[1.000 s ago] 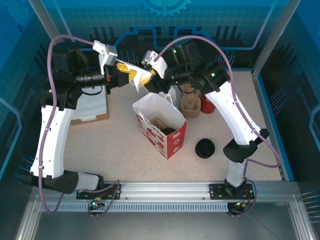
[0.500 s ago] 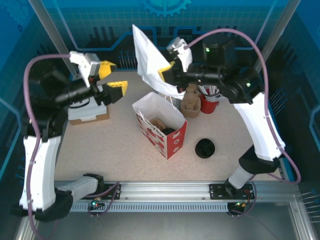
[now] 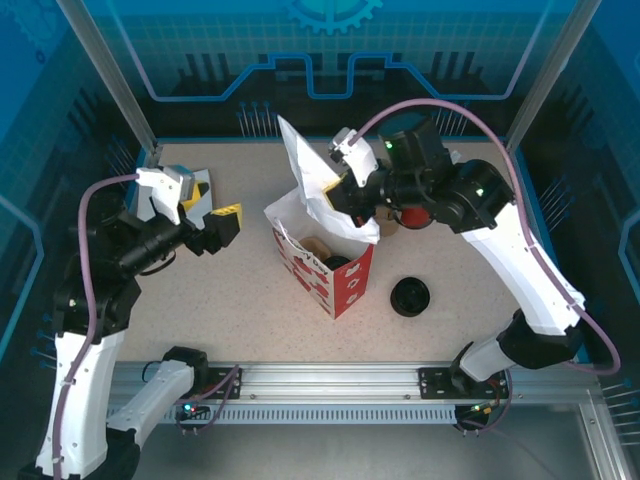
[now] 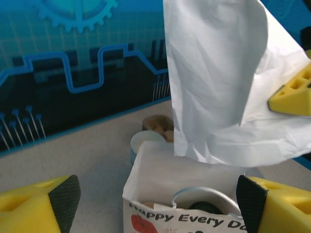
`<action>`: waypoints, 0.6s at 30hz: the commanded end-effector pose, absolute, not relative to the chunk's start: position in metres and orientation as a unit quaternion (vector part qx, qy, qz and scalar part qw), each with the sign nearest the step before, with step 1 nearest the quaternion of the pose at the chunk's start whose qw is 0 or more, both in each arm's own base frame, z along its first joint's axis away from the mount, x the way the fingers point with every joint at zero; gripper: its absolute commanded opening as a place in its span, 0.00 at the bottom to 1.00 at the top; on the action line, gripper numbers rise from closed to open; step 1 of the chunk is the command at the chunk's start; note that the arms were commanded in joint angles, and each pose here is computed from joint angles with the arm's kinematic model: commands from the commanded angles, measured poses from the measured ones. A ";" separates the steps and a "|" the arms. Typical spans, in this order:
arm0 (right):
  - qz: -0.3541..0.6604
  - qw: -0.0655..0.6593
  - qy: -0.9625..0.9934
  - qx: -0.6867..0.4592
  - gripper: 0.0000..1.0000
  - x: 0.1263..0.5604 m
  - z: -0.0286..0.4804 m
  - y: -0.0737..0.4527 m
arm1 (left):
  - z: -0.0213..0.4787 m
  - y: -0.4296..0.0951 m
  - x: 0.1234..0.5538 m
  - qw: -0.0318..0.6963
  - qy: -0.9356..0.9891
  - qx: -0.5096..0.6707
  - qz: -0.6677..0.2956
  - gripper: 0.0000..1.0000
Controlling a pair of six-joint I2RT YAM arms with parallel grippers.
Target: Pack the takeout coffee
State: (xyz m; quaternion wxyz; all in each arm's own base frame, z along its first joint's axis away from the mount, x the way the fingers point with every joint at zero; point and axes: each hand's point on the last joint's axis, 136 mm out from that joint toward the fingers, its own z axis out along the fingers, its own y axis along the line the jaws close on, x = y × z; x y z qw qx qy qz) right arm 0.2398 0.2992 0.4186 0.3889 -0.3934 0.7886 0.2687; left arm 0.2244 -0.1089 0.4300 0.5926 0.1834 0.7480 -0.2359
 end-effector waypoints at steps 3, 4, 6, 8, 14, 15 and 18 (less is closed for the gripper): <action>0.228 0.339 0.820 -0.401 0.01 0.247 0.378 0.303 | 0.430 -0.102 0.225 0.599 0.751 0.161 -0.226 0.88; 0.232 0.331 0.821 -0.404 0.01 0.247 0.372 0.307 | 0.429 -0.102 0.225 0.598 0.752 0.162 -0.225 0.88; 0.242 0.319 0.818 -0.412 0.02 0.247 0.362 0.315 | 0.428 -0.103 0.226 0.597 0.753 0.163 -0.224 0.89; 0.243 0.312 0.817 -0.420 0.02 0.251 0.353 0.321 | 0.427 -0.103 0.227 0.595 0.754 0.163 -0.225 0.89; 0.244 0.307 0.806 -0.444 0.03 0.265 0.331 0.343 | 0.424 -0.103 0.227 0.591 0.757 0.164 -0.227 0.89; 0.242 0.303 0.806 -0.447 0.03 0.268 0.326 0.346 | 0.425 -0.104 0.226 0.592 0.756 0.164 -0.227 0.89; 0.235 0.281 0.811 -0.456 0.04 0.272 0.307 0.352 | 0.425 -0.103 0.227 0.591 0.757 0.163 -0.227 0.89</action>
